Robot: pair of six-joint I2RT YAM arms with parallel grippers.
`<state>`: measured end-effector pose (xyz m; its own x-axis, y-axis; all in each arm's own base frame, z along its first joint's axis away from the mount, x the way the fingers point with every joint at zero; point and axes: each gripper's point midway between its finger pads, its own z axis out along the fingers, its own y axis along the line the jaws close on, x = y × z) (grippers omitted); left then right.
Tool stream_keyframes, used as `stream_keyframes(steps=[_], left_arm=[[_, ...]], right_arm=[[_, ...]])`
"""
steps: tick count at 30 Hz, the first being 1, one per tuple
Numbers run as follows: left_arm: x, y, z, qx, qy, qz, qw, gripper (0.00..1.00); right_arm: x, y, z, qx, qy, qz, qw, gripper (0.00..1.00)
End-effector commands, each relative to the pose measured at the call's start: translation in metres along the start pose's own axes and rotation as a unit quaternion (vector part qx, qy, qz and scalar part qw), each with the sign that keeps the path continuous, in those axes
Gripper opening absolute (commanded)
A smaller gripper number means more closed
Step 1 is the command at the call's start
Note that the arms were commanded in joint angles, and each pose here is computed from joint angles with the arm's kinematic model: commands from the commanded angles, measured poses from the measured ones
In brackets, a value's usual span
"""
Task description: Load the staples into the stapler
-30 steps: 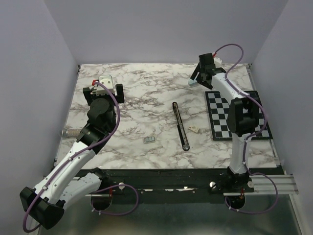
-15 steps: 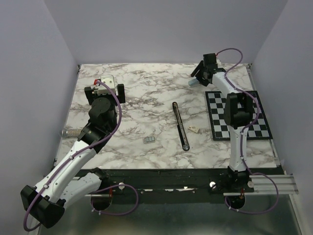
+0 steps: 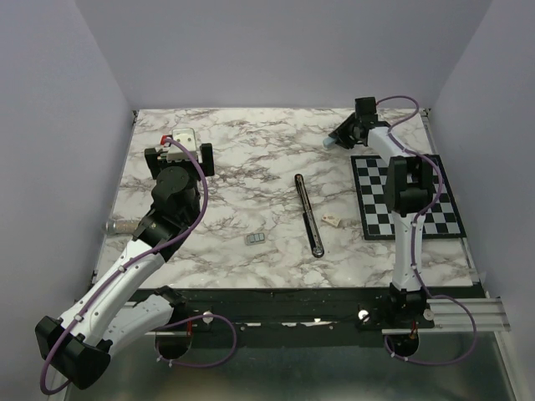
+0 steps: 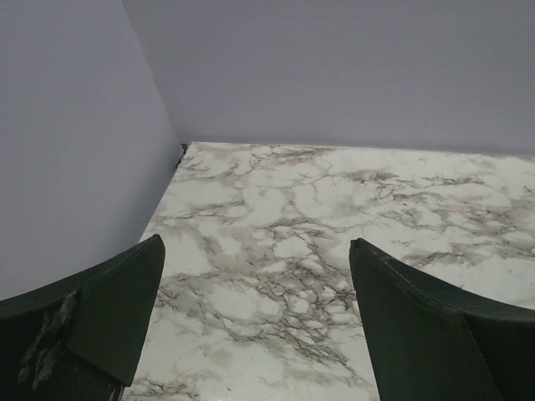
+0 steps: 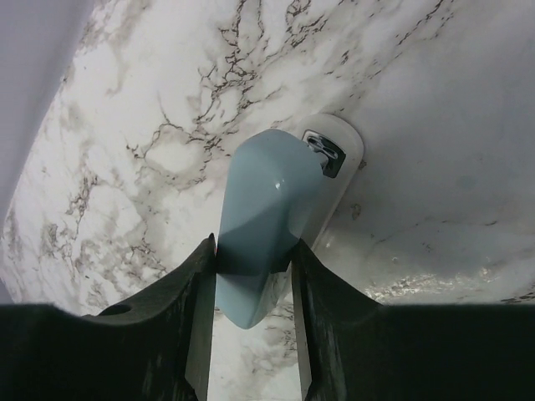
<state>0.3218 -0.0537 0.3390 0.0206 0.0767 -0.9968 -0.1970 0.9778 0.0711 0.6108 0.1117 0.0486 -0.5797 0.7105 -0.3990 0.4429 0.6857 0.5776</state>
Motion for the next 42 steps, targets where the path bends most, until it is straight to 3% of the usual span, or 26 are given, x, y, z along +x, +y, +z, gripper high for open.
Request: stream_keyframes(steps=[1,10,17,26,29,33,36,42], left_arm=[[0.000,-0.001,0.000,0.006,-0.002,0.000,1.000,0.99],[-0.003,-0.010,-0.001,0.035,-0.007,-0.012,0.999,0.99],[-0.007,-0.023,-0.004,0.073,-0.012,-0.022,0.997,0.99],[-0.010,-0.026,-0.007,0.085,-0.014,-0.029,0.996,0.99],[-0.011,-0.026,-0.006,0.086,-0.014,-0.029,0.996,0.99],[-0.010,-0.026,-0.006,0.088,-0.011,-0.027,0.996,0.99],[-0.010,-0.027,-0.006,0.089,-0.011,-0.027,0.996,0.99],[-0.011,-0.027,-0.007,0.089,-0.012,-0.027,0.996,0.99]], right_arm=[[0.005,-0.008,-0.013,0.003,0.016,-0.010,1.000,0.36],[0.019,-0.010,-0.069,-0.026,0.033,-0.116,0.992,0.08],[0.069,-0.035,-0.100,-0.030,0.114,-0.195,0.974,0.08],[0.119,-0.088,-0.120,0.035,0.178,-0.260,0.948,0.20],[0.119,-0.092,-0.123,0.052,0.183,-0.273,0.943,0.31],[0.104,-0.090,-0.129,0.098,0.149,-0.308,0.935,0.55],[0.093,-0.083,-0.132,0.127,0.121,-0.326,0.929,0.66],[0.075,-0.080,-0.128,0.165,0.090,-0.326,0.926,0.66]])
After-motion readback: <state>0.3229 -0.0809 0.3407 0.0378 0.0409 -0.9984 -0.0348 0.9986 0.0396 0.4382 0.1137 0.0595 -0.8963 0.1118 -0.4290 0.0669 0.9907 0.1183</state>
